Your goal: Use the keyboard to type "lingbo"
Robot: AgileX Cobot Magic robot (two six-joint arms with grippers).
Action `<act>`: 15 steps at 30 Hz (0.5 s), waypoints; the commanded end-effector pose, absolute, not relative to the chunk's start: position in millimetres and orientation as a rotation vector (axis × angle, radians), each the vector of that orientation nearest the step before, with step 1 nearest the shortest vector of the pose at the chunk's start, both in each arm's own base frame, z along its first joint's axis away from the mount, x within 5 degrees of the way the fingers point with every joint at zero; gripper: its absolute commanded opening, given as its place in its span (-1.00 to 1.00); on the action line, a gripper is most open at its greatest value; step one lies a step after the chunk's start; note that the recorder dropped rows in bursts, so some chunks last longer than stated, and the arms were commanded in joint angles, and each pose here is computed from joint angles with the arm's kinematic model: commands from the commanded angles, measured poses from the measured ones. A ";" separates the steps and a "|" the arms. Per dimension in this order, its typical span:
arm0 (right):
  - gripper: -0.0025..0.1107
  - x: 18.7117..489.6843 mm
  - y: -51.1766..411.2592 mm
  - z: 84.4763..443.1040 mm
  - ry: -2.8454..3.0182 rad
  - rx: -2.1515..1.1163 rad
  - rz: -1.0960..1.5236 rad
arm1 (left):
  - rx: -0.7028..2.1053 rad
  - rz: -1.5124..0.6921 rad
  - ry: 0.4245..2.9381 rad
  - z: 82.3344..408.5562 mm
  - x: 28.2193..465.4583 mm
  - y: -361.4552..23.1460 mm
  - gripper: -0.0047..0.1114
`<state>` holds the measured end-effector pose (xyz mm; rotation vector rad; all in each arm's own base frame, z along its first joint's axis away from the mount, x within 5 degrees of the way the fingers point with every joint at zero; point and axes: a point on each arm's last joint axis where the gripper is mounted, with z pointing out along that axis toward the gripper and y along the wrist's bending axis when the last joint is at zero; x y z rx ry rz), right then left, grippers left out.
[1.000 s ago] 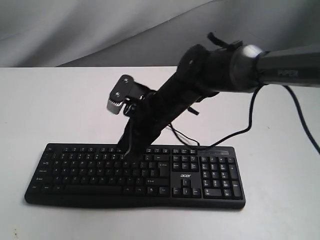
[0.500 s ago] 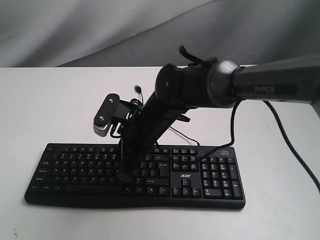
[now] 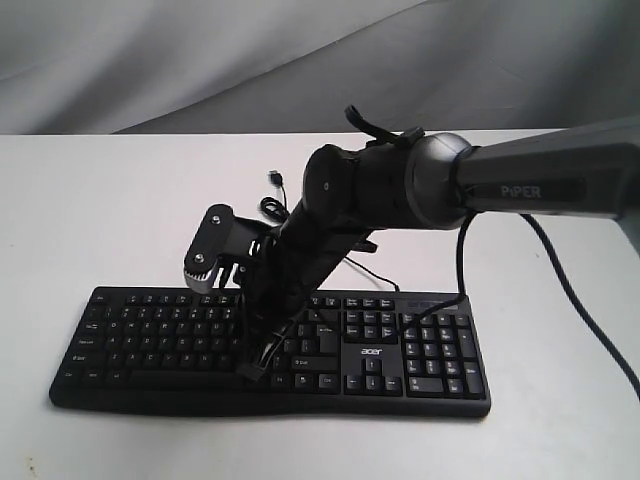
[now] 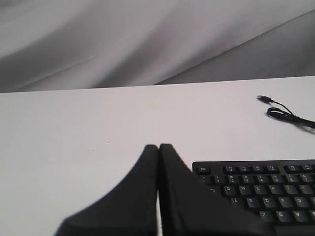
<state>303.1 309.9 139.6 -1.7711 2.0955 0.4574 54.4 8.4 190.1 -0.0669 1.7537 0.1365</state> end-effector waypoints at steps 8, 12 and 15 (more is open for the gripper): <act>-0.96 302.7 309.6 131.4 2.101 -1.786 0.445 | -0.071 0.132 1.748 189.3 54.5 8.3 -0.91; -0.96 302.3 309.5 131.3 2.103 -1.790 0.447 | -0.071 0.132 1.748 189.3 54.5 8.3 -0.91; -0.96 301.2 309.1 131.0 2.109 -1.800 0.455 | -0.071 0.132 1.748 189.3 54.5 8.3 -0.91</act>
